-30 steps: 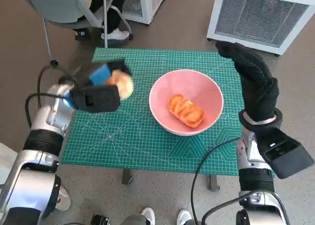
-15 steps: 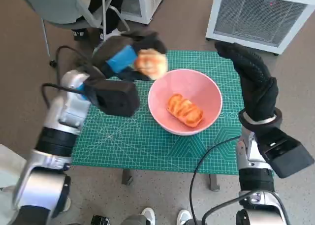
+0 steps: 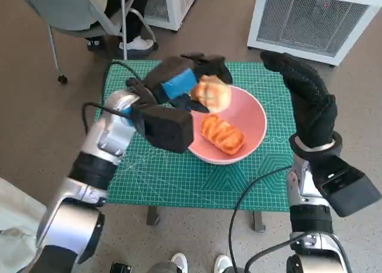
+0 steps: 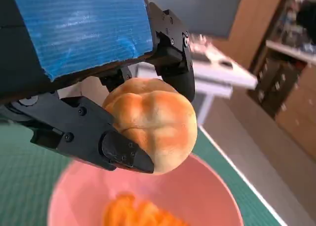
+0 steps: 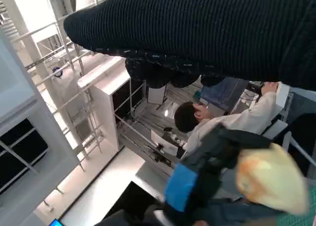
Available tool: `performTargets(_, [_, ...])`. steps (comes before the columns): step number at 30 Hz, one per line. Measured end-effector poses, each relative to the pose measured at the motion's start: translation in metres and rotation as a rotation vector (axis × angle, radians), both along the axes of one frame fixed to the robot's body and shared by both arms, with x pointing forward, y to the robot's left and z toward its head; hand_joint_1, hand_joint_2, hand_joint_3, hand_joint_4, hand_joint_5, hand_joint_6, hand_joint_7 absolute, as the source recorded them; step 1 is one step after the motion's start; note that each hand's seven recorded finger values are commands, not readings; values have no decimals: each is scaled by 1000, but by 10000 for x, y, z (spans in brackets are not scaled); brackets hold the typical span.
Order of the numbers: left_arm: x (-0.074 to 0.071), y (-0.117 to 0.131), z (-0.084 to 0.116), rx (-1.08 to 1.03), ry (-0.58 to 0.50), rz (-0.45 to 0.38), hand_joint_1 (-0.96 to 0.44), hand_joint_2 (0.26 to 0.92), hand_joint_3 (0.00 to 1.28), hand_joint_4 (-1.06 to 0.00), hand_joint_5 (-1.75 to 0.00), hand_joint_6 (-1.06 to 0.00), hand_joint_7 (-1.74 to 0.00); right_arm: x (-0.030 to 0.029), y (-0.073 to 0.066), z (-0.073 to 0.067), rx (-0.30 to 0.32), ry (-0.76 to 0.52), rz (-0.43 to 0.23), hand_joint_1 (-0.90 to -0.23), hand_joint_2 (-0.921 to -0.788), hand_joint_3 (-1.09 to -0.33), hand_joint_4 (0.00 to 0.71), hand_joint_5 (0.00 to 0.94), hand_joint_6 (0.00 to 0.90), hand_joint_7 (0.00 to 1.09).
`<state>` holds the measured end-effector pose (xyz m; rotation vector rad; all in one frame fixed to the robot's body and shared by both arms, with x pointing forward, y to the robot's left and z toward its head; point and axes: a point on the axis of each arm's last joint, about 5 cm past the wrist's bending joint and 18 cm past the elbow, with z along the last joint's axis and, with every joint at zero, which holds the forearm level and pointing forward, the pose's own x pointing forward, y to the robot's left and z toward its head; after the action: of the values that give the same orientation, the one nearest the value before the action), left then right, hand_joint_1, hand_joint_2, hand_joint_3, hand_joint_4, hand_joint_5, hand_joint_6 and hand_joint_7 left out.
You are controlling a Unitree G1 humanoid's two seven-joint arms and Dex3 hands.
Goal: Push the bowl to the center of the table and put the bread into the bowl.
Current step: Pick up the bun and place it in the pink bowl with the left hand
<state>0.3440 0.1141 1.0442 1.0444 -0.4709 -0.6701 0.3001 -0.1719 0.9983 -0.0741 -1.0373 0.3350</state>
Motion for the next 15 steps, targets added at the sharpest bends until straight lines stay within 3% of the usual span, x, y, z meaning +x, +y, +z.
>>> performTargets(4, [8,-28,-38,15,46,-7,-227,898,79,-193,-66,-97,-588,-3,-7,11,-1,-6,-2,-614,-921,-763,322,11,-1,677])
performTargets(10, [14,-33,-45,19,88,-8,-347,909,56,-59,-7,-14,-503,-5,-20,20,-2,-11,-7,-615,-921,-763,322,11,-1,675])
performTargets(15, [16,-6,-42,-25,105,-10,-431,918,44,-9,0,-2,-389,-6,-41,25,-1,-13,-15,-616,-921,-762,322,11,-1,675])
